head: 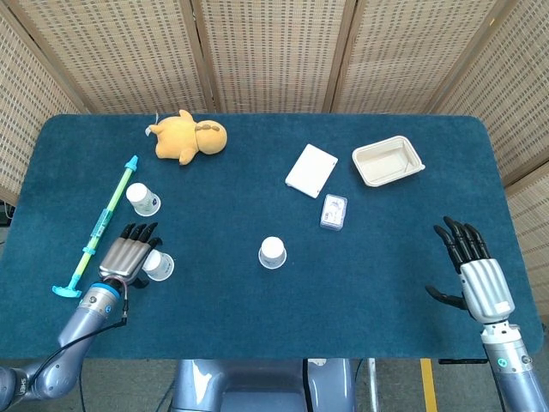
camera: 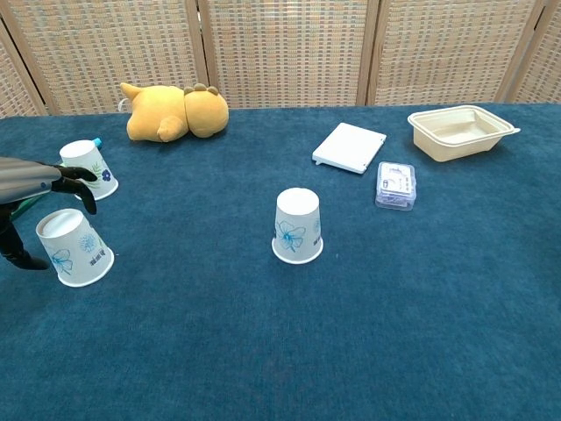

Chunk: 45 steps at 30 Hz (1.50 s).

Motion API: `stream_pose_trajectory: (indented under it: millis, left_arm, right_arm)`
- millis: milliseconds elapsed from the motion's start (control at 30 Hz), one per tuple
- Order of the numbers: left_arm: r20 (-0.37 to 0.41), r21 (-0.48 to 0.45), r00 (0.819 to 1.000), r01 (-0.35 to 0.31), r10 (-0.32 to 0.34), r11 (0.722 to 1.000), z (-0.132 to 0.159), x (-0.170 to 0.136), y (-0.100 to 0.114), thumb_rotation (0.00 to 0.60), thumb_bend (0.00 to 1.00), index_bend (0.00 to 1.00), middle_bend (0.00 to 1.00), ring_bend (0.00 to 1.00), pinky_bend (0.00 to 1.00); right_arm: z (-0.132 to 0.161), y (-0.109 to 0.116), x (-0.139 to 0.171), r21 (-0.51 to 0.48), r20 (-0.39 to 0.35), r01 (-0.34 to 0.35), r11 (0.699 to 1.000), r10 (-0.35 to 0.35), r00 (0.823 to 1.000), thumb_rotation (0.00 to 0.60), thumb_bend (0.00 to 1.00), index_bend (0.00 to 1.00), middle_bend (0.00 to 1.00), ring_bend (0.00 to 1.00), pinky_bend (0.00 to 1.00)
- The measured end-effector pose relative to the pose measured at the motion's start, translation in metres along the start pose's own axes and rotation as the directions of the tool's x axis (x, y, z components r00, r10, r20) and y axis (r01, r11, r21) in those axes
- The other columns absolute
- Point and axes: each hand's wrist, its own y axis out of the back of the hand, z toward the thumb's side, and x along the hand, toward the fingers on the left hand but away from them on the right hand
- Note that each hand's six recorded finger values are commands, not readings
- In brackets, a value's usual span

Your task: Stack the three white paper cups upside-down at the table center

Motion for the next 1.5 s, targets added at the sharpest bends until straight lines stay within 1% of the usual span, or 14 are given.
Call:
stream_pose_trajectory:
  millis: [67,167,300,500,667,867,967,1067,1200,1300,1400,1500]
  left_arm:
    - [-0.002,0.003,1.000,0.000,0.000,1.000,0.000,0.000,-0.001,0.600,0.29,0.28,0.00,0.00,0.00]
    - [-0.007,0.007,1.000,-0.001,0.001,1.000,-0.001,-0.001,-0.001,0.600,0.31,0.29,0.00,0.00,0.00]
    - [-0.011,0.006,1.000,0.000,0.000,1.000,-0.003,-0.002,-0.002,0.600,0.39,0.32,0.00,0.00,0.00]
    - [-0.011,0.002,1.000,0.000,0.000,1.000,-0.004,-0.003,-0.002,0.600,0.39,0.35,0.00,0.00,0.00]
    - [-0.009,-0.004,1.000,-0.008,0.008,1.000,-0.004,-0.003,-0.001,0.600,0.39,0.35,0.00,0.00,0.00]
    - [0.012,-0.031,0.999,-0.039,0.040,0.999,0.001,-0.006,0.011,0.600,0.39,0.33,0.00,0.00,0.00]
    - [0.029,-0.044,0.998,-0.063,0.064,0.997,0.007,-0.008,0.025,0.600,0.39,0.32,0.00,0.00,0.00]
    - [0.057,-0.060,0.994,-0.095,0.099,0.994,0.018,-0.009,0.045,0.600,0.39,0.32,0.00,0.00,0.00]
    - [0.118,-0.078,0.979,-0.157,0.165,0.985,0.045,-0.009,0.085,0.600,0.39,0.31,0.00,0.00,0.00]
    - [0.142,-0.080,0.970,-0.190,0.199,0.979,0.063,-0.006,0.110,0.600,0.39,0.31,0.00,0.00,0.00]
    - [0.164,-0.087,0.960,-0.217,0.229,0.972,0.083,-0.002,0.130,0.600,0.39,0.31,0.00,0.00,0.00]
    - [0.188,-0.100,0.951,-0.230,0.245,0.968,0.103,0.003,0.140,0.600,0.38,0.31,0.00,0.00,0.00]
  right_arm:
    - [0.000,0.000,0.000,0.000,-0.002,0.000,1.000,0.000,1.000,0.600,0.07,0.00,0.00,0.00,0.03]
    - [0.000,0.000,0.000,-0.001,-0.002,-0.001,1.000,0.001,1.000,0.600,0.07,0.00,0.00,0.00,0.03]
    - [0.000,-0.001,0.000,-0.001,-0.002,-0.002,1.000,0.002,1.000,0.600,0.07,0.00,0.00,0.00,0.03]
    - [0.000,-0.001,0.000,0.000,0.001,0.000,1.000,0.000,1.000,0.600,0.07,0.00,0.00,0.00,0.03]
    - [0.000,-0.001,0.000,0.001,0.001,-0.001,1.000,0.001,1.000,0.600,0.07,0.00,0.00,0.00,0.03]
    - [0.000,0.000,0.000,0.000,0.002,0.001,1.000,-0.001,1.000,0.600,0.07,0.00,0.00,0.00,0.03]
    - [0.000,0.000,0.000,-0.003,0.003,0.002,1.000,-0.002,1.000,0.600,0.07,0.00,0.00,0.00,0.03]
    - [-0.002,0.000,0.000,-0.001,0.009,0.001,1.000,-0.001,1.000,0.600,0.07,0.00,0.00,0.00,0.03]
    - [-0.006,0.000,-0.002,0.012,0.026,0.003,1.000,-0.003,1.000,0.600,0.07,0.00,0.00,0.00,0.03]
    - [-0.007,0.000,-0.003,0.005,0.027,0.004,1.000,-0.004,1.000,0.600,0.07,0.00,0.00,0.00,0.03]
    - [-0.008,0.001,-0.003,-0.003,0.029,0.006,1.000,-0.006,1.000,0.600,0.07,0.00,0.00,0.00,0.03]
    - [-0.011,0.002,-0.003,-0.011,0.033,0.006,1.000,-0.006,0.999,0.600,0.07,0.00,0.00,0.00,0.03]
